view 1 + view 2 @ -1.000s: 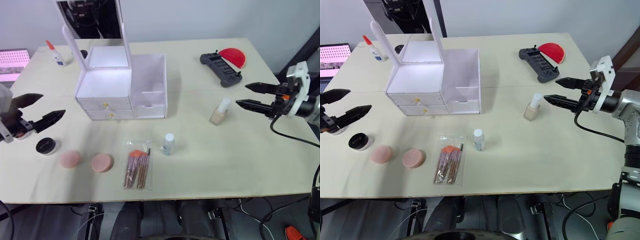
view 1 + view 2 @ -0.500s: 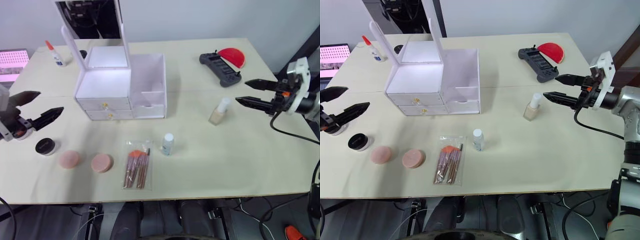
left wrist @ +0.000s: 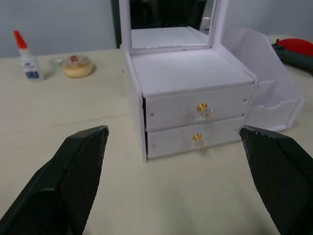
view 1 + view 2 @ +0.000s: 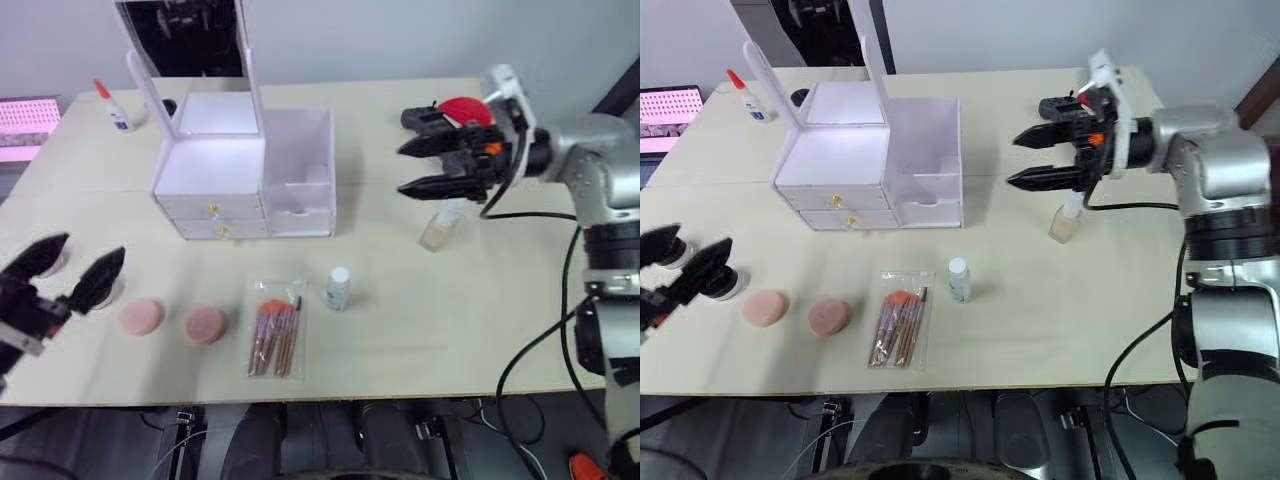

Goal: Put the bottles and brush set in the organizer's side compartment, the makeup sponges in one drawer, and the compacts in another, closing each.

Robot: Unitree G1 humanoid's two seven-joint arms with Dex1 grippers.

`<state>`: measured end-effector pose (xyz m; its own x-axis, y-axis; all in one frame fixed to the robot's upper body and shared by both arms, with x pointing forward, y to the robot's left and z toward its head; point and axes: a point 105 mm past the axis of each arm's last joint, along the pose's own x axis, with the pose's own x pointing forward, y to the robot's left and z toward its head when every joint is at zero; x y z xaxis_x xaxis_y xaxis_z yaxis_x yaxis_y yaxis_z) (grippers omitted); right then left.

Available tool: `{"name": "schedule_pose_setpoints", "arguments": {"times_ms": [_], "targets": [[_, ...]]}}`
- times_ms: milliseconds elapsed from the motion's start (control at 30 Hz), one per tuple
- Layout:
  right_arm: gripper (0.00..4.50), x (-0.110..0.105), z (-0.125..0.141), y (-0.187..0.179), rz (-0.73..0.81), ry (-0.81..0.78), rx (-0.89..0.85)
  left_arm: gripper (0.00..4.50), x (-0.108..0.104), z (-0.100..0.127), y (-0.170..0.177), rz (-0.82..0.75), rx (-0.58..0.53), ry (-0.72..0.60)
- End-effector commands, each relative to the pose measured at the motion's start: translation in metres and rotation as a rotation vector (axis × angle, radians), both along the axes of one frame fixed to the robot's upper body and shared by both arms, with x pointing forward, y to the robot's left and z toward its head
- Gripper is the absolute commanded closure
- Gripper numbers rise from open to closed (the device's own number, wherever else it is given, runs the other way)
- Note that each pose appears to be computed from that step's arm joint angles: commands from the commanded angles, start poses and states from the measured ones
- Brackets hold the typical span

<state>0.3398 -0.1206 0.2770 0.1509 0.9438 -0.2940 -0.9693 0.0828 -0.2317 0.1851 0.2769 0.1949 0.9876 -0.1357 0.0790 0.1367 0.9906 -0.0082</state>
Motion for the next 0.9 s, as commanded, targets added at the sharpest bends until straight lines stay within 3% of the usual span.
{"name": "schedule_pose_setpoints", "arguments": {"times_ms": [33, 267, 533, 733, 900], "targets": [[0.09, -0.009, 0.017, 0.019, 0.11, -0.15, -0.049, 0.0, -0.005, 0.003, -0.019, 0.063, 0.024, -0.051], [0.09, -0.02, 0.037, 0.036, 0.211, -0.142, -0.064, 0.0, 0.008, -0.012, -0.051, 0.113, -0.057, -0.068], [0.09, -0.017, 0.044, 0.02, 0.122, -0.129, -0.094, 0.0, 0.022, -0.006, -0.054, 0.054, 0.005, -0.091], [0.09, -0.006, 0.037, -0.009, -0.04, -0.095, -0.114, 0.0, 0.021, 0.012, -0.086, -0.29, 0.061, -0.092], [0.09, -0.021, 0.022, -0.052, -0.186, -0.034, -0.129, 0.0, 0.026, 0.053, -0.107, -0.723, 0.165, -0.026]]}}
